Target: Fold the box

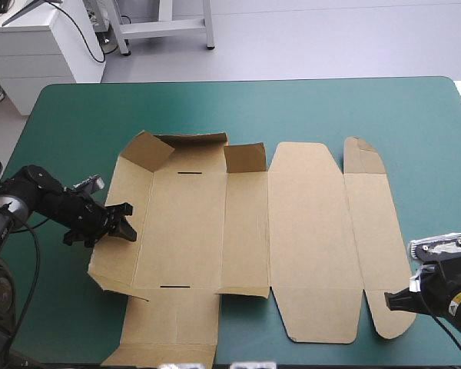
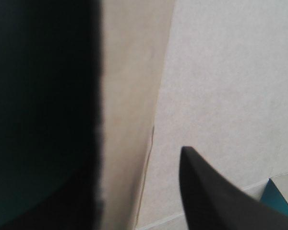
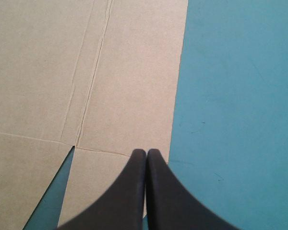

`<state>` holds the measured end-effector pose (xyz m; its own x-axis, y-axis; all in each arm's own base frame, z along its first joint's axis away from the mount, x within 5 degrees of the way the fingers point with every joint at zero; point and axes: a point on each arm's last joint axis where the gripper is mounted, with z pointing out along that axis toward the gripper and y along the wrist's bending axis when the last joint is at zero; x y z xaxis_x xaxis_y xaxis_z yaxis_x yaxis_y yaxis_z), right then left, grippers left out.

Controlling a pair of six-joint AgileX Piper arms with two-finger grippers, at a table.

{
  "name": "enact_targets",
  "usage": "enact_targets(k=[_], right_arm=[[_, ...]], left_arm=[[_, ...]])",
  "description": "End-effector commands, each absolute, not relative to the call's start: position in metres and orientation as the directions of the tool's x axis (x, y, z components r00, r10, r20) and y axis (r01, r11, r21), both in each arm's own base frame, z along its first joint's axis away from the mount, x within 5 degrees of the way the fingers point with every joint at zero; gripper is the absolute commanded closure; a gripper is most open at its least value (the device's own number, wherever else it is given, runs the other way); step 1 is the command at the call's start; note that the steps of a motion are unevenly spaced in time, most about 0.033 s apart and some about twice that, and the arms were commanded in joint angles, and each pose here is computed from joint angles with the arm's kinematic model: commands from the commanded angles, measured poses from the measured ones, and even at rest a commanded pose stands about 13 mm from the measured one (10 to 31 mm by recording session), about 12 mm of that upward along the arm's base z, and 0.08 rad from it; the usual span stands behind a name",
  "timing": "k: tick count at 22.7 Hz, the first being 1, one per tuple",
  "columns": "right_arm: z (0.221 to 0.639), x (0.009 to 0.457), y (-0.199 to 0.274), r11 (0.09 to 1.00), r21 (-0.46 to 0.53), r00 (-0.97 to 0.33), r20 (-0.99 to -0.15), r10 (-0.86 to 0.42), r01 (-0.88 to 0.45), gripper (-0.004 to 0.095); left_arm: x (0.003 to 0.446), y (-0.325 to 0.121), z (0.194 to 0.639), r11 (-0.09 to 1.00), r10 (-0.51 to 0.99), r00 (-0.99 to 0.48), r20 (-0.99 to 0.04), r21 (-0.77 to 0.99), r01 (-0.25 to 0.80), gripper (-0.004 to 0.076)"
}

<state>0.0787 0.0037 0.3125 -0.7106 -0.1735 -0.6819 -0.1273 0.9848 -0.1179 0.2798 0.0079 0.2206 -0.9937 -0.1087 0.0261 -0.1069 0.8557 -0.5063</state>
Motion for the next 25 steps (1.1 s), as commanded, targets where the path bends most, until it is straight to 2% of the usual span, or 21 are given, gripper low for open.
enact_targets(k=[1,2,8,10,12,13,16,17,18,20,22,25], right_arm=[[0.323,0.082,0.003,0.983,-0.135,-0.658,-0.731,-0.181,-0.121,0.0924],[0.323,0.082,0.003,0.983,-0.135,-0.658,-0.731,-0.181,-0.121,0.0924],[0.324,0.082,0.003,0.984,-0.132,-0.656,-0.734,-0.178,-0.12,0.0924],[0.324,0.083,0.003,0.985,-0.128,-0.655,-0.736,-0.173,-0.116,0.0924],[0.324,0.082,0.003,0.986,-0.124,-0.656,-0.736,-0.169,-0.115,0.0924],[0.324,0.082,0.004,0.986,-0.122,-0.656,-0.736,-0.168,-0.115,0.0924],[0.323,0.082,0.004,0.987,-0.112,-0.657,-0.736,-0.162,-0.118,0.0924],[0.323,0.082,0.004,0.987,-0.112,-0.657,-0.736,-0.162,-0.118,0.0924],[0.323,0.082,0.004,0.987,-0.112,-0.657,-0.736,-0.162,-0.118,0.0924],[0.323,0.082,0.005,0.987,-0.11,-0.657,-0.736,-0.161,-0.119,0.0924],[0.323,0.082,0.005,0.987,-0.11,-0.657,-0.736,-0.161,-0.119,0.0924],[0.323,0.082,0.005,0.987,-0.108,-0.661,-0.733,-0.16,-0.119,0.0924]], left_arm=[[0.268,0.001,0.246,0.834,-0.085,-0.996,0.036,-0.545,-0.091,0.0654],[0.268,0.0,0.247,0.832,-0.087,-0.996,0.029,-0.547,-0.088,0.0731],[0.264,-0.008,0.255,0.832,-0.095,-0.995,0.024,-0.547,-0.092,0.0731],[0.263,-0.012,0.256,0.856,-0.054,-0.998,0.015,-0.514,-0.054,0.0731],[0.265,-0.021,0.261,0.906,0.056,-0.998,-0.013,-0.419,0.056,0.0731],[0.269,-0.033,0.269,0.925,0.143,-0.989,-0.046,-0.35,0.15,0.0731],[0.283,-0.054,0.297,0.925,0.297,-0.943,-0.149,-0.202,0.323,0.0731],[0.292,-0.063,0.313,0.918,0.364,-0.911,-0.194,-0.09,0.386,0.0731],[0.298,-0.068,0.323,0.912,0.394,-0.892,-0.223,-0.027,0.409,0.0731],[0.314,-0.089,0.352,0.864,0.503,-0.814,-0.291,0.163,0.476,0.0731],[0.327,-0.113,0.369,0.804,0.595,-0.733,-0.329,0.259,0.535,0.0731],[0.344,-0.145,0.375,0.653,0.756,-0.587,-0.29,0.402,0.642,0.0731]])
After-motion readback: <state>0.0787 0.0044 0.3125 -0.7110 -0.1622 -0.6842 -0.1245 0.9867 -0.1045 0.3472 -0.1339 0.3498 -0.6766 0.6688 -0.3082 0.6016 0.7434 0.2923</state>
